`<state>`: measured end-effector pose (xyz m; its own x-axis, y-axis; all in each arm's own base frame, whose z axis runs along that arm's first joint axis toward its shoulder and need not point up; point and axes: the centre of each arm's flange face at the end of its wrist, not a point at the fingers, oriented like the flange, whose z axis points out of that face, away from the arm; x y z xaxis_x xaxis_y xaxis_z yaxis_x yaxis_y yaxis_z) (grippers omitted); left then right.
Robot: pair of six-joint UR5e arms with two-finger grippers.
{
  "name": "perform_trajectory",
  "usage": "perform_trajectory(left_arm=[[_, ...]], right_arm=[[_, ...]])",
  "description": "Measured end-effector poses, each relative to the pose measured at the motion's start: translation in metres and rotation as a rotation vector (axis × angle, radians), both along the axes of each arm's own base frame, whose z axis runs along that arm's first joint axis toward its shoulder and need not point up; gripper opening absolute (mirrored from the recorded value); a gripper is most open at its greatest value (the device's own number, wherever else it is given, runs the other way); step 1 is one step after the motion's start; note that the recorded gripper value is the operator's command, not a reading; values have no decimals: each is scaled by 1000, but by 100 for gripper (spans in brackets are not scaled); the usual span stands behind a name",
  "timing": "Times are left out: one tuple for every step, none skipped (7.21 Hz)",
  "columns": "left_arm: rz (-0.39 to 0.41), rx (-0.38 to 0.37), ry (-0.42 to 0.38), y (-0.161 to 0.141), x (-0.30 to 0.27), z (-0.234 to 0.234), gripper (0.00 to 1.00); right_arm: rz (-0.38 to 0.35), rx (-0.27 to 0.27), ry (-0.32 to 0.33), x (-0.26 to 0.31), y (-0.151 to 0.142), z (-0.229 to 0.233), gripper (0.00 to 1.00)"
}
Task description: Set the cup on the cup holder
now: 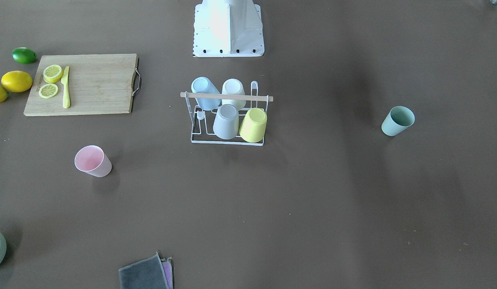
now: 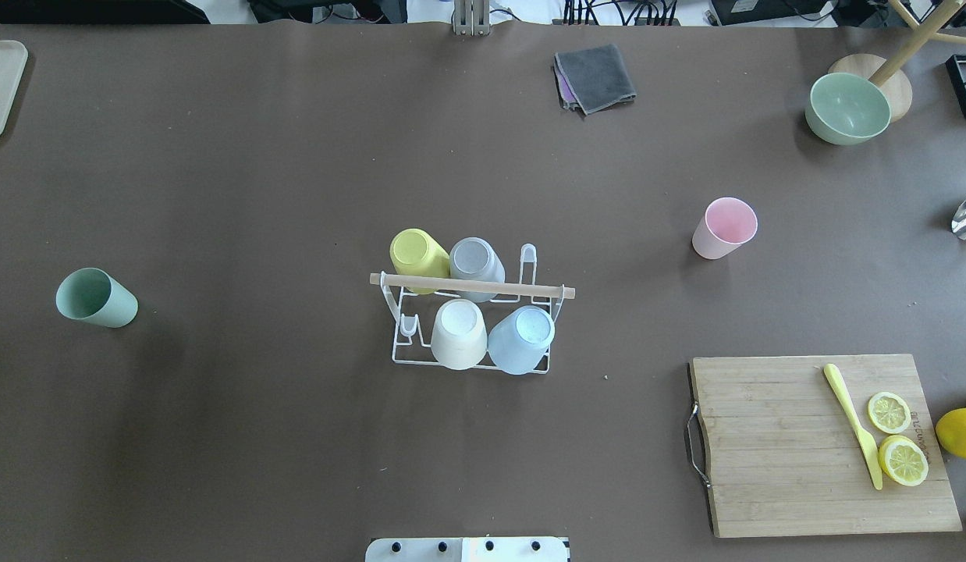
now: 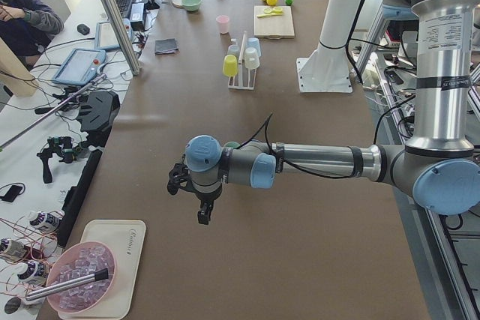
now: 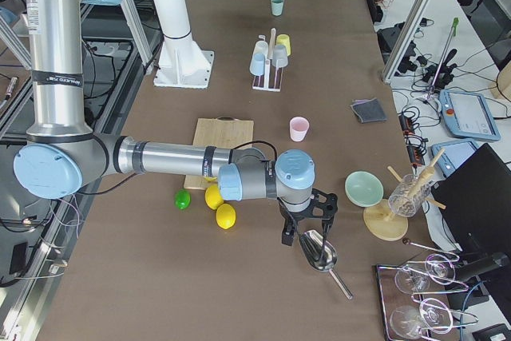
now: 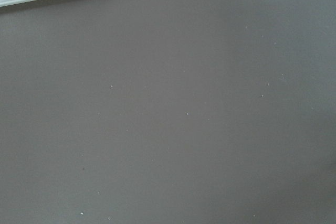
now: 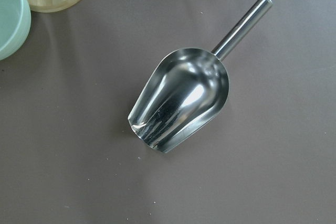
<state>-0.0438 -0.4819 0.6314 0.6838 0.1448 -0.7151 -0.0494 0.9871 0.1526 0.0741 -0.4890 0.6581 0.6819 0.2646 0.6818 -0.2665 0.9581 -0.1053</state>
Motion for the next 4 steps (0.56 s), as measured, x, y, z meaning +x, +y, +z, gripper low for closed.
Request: perform_trajectory(left_arm=[[0,10,0,-5,0,-4,98],[1,19,1,-9,1,-9,98],[1,25,2,-15,1,-13,98],[-8,27,5,-24,2,-22,98]], right_arm=[[0,0,0,0,0,0,100],[0,-2,0,0,0,1,100],[-1,-3,1,0,0,2,100],[-1,-4,1,0,0,2,100]])
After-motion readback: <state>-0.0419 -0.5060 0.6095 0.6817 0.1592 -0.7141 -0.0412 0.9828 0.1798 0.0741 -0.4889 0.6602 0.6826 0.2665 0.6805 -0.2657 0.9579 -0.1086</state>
